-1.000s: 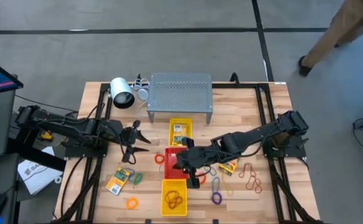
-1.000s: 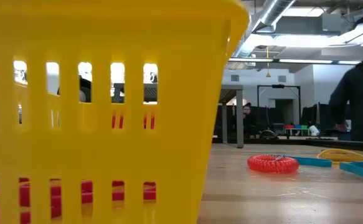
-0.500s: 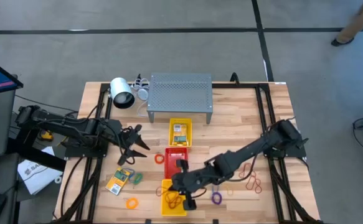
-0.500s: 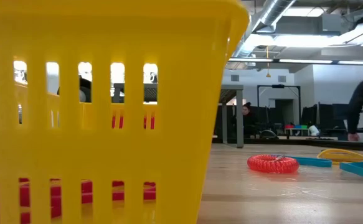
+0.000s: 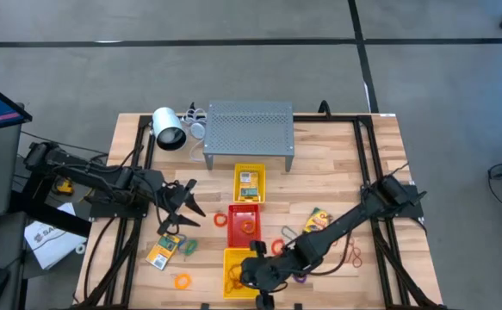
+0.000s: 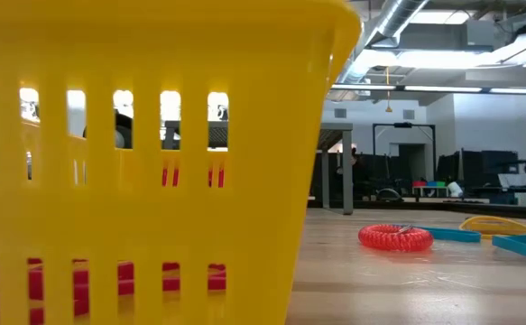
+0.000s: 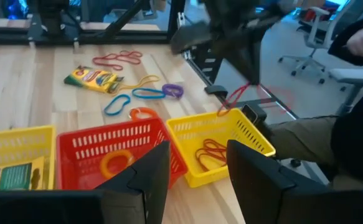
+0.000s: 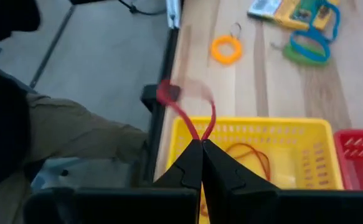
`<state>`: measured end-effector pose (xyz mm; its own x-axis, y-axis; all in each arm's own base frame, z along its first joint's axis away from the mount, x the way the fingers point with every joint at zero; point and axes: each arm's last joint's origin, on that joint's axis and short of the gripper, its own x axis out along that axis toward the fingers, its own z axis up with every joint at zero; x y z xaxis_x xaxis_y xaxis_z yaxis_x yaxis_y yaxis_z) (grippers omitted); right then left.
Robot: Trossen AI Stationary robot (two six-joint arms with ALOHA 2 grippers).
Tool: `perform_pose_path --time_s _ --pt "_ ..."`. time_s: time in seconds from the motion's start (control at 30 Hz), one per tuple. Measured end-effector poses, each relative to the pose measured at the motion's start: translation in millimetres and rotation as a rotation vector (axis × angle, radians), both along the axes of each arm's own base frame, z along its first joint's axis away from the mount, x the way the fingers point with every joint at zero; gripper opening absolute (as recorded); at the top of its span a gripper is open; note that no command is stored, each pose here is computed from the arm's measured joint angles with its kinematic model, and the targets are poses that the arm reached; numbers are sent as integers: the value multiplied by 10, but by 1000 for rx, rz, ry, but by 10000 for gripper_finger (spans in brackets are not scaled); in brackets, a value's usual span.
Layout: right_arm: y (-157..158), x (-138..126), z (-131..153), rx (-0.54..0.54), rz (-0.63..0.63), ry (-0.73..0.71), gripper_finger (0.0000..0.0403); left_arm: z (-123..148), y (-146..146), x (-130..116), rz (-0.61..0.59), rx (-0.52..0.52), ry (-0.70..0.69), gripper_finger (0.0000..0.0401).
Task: Pick & Place Office Desk Supplies
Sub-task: Put the red rubber band into the bottom yellow bin
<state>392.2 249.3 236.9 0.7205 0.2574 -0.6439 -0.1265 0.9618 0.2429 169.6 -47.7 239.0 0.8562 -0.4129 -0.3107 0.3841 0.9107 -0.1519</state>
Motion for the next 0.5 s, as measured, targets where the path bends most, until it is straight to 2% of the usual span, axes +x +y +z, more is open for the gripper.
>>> perform_pose_path --time_s 0.17,0.5 --pt "1 83 -294 -4 -16 75 0 1 -14 -3 -8 -1 -1 153" --pt "-63 98 -352 -14 -46 122 0 1 -14 -4 -2 -15 7 153"
